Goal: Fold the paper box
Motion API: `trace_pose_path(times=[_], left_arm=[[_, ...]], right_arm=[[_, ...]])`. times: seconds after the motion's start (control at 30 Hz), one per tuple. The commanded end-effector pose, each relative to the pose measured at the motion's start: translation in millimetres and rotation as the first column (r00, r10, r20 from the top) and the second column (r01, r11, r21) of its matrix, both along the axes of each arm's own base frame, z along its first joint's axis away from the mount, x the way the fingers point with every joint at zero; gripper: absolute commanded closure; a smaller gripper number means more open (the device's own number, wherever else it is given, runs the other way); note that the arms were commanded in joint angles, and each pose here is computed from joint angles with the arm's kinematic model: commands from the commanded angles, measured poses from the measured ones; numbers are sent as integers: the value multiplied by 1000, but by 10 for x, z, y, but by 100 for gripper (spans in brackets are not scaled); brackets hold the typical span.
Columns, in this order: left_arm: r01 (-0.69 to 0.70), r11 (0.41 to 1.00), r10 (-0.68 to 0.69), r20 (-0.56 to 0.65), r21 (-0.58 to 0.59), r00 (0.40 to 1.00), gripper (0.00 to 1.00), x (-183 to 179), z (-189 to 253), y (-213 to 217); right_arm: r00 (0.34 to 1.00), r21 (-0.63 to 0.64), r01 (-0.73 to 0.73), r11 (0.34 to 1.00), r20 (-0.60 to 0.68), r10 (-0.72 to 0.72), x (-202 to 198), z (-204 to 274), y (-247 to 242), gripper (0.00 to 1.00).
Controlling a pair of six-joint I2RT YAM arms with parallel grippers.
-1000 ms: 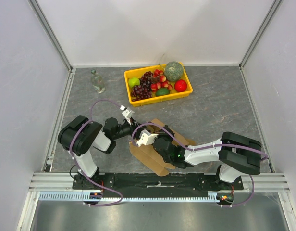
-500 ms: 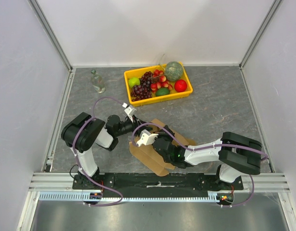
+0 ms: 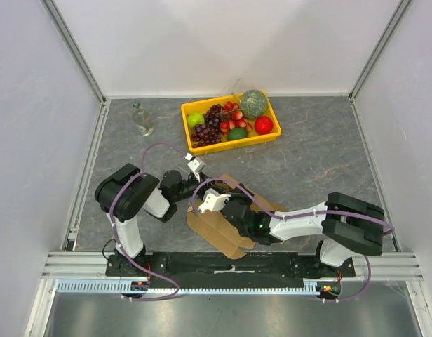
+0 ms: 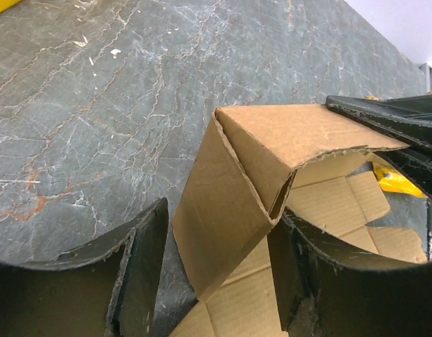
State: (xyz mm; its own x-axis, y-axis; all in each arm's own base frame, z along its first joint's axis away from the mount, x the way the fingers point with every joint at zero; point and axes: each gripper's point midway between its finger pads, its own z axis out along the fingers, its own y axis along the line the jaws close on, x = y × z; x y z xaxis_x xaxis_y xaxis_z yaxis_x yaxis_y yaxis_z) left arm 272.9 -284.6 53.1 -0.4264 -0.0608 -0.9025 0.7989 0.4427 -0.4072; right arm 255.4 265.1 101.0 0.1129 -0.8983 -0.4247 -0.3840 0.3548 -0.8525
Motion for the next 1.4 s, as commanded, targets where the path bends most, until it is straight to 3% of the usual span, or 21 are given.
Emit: trace_pose_path(times=[0.0, 0.33, 0.57, 0.9, 1.37], left_arm=[[-39, 990, 84, 334, -139, 939, 36, 178, 661, -43], [-89, 987, 130, 338, -134, 932, 36, 194, 657, 2], [-137, 982, 174, 333, -133, 927, 38, 211, 646, 29], [-223, 965, 259, 355, -140, 898, 51, 265, 711, 60], [-336, 930, 367, 401, -147, 839, 61, 309, 806, 6]], right_arm=[[997, 76, -39, 996, -58, 43, -68, -32, 116, 90], [995, 162, -56, 985, -72, 68, -115, 29, 137, 66], [992, 229, -69, 971, -87, 91, -156, 95, 163, 62], [984, 282, -87, 956, -124, 126, -217, 91, 219, 60], [974, 328, -89, 941, -170, 152, -270, 41, 300, 60]])
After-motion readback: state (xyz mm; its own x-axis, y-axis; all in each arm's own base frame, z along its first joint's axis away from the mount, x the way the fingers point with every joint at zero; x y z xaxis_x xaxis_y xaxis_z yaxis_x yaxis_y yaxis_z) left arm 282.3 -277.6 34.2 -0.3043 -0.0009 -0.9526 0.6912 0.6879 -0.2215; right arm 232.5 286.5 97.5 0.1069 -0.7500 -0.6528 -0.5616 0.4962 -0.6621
